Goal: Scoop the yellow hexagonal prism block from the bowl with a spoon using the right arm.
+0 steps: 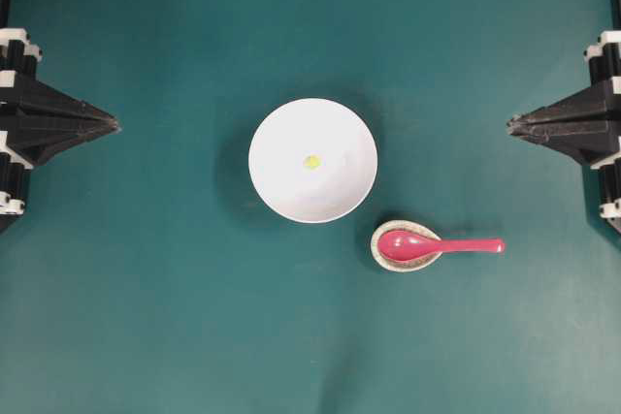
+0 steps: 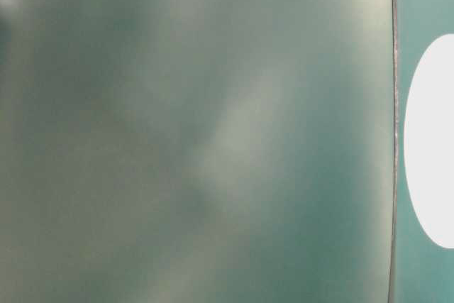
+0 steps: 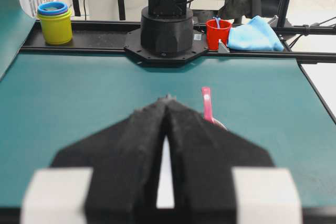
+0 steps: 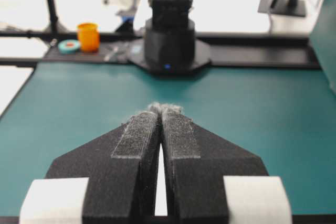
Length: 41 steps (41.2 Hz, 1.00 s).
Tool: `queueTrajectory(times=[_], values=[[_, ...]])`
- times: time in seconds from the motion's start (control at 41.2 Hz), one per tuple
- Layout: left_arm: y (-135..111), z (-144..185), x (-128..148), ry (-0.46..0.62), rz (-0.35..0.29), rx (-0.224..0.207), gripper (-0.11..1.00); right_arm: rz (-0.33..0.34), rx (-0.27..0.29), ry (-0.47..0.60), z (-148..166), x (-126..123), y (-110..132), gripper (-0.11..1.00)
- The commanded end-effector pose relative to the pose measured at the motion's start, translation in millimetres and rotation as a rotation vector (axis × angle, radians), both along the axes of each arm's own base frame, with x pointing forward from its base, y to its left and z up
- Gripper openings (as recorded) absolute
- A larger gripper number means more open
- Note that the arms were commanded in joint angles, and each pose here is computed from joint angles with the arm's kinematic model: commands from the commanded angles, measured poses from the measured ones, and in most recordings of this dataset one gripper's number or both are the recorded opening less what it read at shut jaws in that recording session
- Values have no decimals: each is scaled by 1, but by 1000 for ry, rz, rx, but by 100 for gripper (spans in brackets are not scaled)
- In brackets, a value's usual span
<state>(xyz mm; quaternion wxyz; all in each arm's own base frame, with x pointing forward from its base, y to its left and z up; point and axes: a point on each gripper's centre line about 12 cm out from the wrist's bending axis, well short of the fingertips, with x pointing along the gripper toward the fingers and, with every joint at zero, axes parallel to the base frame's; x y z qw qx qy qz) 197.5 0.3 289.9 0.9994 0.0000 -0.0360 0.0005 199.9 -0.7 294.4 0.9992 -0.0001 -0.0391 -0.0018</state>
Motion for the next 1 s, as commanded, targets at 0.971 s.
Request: queueTrajectory(times=[0.971], values=[[1, 11, 4, 19, 6, 21, 10, -8, -27, 43, 1, 13, -2, 0]])
